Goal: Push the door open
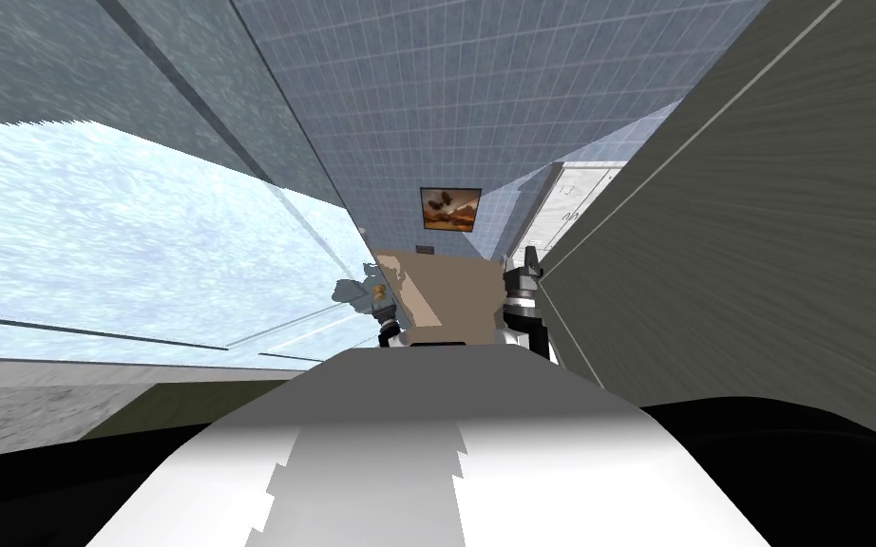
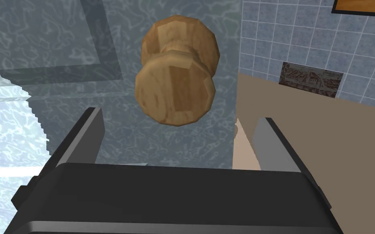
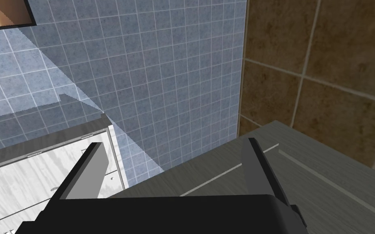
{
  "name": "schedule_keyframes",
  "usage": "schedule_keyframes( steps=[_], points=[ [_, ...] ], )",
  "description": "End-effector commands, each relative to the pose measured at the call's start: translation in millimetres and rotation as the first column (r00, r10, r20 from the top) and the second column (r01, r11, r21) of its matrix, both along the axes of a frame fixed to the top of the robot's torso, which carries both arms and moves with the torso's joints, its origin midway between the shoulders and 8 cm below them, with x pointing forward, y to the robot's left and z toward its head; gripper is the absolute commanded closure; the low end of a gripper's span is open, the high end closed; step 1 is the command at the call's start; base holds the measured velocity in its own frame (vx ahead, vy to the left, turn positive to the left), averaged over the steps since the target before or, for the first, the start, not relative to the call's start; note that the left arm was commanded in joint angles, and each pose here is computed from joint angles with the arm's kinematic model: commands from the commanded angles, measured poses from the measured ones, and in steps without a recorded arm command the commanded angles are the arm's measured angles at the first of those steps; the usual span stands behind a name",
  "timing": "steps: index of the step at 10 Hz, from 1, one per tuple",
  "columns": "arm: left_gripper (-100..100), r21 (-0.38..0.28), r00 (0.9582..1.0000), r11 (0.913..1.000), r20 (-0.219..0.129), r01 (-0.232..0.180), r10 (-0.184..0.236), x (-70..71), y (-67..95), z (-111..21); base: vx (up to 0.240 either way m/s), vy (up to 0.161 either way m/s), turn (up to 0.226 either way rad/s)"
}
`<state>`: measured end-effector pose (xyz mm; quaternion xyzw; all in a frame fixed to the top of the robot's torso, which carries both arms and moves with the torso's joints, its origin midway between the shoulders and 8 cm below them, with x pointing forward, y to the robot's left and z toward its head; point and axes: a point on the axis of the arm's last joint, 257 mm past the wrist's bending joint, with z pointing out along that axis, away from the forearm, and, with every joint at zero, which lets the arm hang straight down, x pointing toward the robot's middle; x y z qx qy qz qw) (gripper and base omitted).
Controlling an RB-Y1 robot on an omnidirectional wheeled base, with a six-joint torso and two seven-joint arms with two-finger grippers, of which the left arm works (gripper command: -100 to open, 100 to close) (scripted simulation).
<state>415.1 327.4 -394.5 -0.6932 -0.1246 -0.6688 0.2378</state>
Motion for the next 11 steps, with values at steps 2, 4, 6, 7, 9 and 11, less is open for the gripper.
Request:
schedule_keyframes(
  steps=[2,4,6,7,9,11],
  points=[
    [-100,-0.088,0.9989,0.9961,0.046,-0.008,0.012,-1.0,-14.3,1.5,-0.106,0.011,-0.040],
    [-100,-0.094,0.9988,0.9955,0.048,-0.008,0.013,-0.6,-14.7,0.9,-0.072,0.010,-0.017],
    [-100,-0.068,0.9984,0.9976,0.054,-0.012,0.016,0.5,4.7,5.0,0.120,0.063,-0.017],
    [-100,-0.068,0.9983,0.9976,0.055,-0.014,0.017,1.0,6.7,5.4,0.191,0.113,-0.017],
    [-100,-0.099,0.9981,0.9949,0.057,-0.017,0.022,2.2,-3.4,2.7,0.190,0.118,-0.016],
    [100,-0.089,0.9982,0.9959,0.057,-0.016,0.021,1.8,-0.1,3.8,0.039,0.028,-0.010]
  ],
)
